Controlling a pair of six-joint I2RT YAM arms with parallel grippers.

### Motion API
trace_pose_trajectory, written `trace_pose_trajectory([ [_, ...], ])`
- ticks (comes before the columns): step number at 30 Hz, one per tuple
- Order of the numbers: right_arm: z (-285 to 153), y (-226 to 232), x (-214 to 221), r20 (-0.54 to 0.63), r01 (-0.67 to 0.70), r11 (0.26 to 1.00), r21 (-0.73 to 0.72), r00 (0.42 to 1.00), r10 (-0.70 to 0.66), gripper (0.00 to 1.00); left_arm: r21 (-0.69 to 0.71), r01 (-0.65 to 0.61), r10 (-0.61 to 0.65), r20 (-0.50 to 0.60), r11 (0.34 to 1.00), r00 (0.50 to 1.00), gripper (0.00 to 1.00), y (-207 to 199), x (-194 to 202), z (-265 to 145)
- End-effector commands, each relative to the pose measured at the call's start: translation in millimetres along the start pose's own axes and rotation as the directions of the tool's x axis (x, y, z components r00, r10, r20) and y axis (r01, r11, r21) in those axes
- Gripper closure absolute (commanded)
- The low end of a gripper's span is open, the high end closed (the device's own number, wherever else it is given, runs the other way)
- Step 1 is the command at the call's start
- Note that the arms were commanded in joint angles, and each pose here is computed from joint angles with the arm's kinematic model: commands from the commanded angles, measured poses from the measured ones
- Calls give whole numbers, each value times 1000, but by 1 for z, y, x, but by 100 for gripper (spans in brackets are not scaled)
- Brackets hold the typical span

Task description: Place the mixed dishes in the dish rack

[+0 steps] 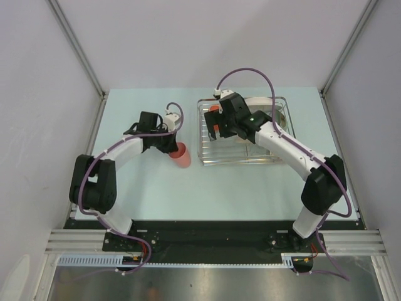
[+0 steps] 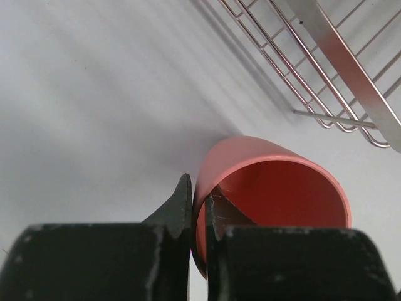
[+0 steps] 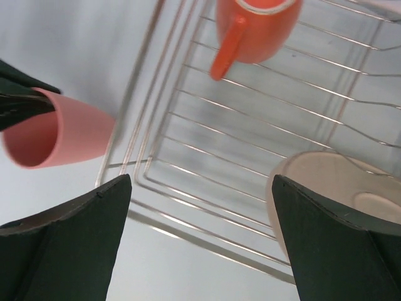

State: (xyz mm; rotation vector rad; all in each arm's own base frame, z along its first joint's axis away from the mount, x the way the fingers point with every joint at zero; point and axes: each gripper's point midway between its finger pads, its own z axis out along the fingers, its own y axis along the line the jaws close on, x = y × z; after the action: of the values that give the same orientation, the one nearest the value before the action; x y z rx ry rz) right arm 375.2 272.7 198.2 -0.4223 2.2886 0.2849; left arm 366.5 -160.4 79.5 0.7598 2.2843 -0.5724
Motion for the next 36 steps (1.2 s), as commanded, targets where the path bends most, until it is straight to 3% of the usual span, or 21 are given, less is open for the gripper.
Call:
trace_pose_trajectory([
  [1,-29,29,-32,86,-133,963,-234,984,157,0,35,-22,18,115,999,993,100,-15,-34,-40],
  [5,-56,61,-40,57,-198,830,-521,962,266,0,106,-59,30,252,993,967,100,-38,-70,-94],
  [6,-69,73,-37,16,-200,753,-626,963,269,0,129,-66,27,280,989,959,100,-44,-76,-105],
  [7,-81,83,-51,61,-159,695,-701,958,280,0,141,-64,15,325,988,946,100,-50,-85,-122],
  [8,-91,94,-43,-5,-200,621,-758,954,301,0,206,-85,6,356,975,934,100,-63,-91,-132],
  [10,-103,107,-51,21,-164,552,-817,949,313,0,268,-83,-34,405,960,914,100,-75,-103,-150],
  [12,-110,117,-43,-30,-197,493,-847,945,326,0,372,-138,-48,449,918,892,100,-95,-111,-163],
  [13,-119,125,-47,-5,-164,461,-872,945,326,0,423,-97,-108,436,901,893,100,-100,-114,-168],
  [15,-125,133,-42,-50,-197,411,-890,939,341,0,488,-134,-125,461,862,878,100,-109,-121,-174],
  [16,-131,139,-46,-31,-171,385,-907,939,344,0,547,-63,-206,415,835,886,100,-113,-118,-172],
  [17,-132,143,-44,-47,-180,367,-913,937,345,0,558,-129,-178,463,820,868,100,-117,-127,-178],
  [18,-136,145,-45,-37,-166,347,-923,937,348,0,603,-74,-243,427,795,871,100,-121,-129,-181],
  [21,-138,148,-42,-64,-186,314,-931,930,361,0,629,-74,-270,434,774,859,100,-123,-136,-185],
  [36,-133,162,-40,-176,-270,175,-947,891,419,0,622,-29,-315,437,783,842,100,-107,-139,-166],
])
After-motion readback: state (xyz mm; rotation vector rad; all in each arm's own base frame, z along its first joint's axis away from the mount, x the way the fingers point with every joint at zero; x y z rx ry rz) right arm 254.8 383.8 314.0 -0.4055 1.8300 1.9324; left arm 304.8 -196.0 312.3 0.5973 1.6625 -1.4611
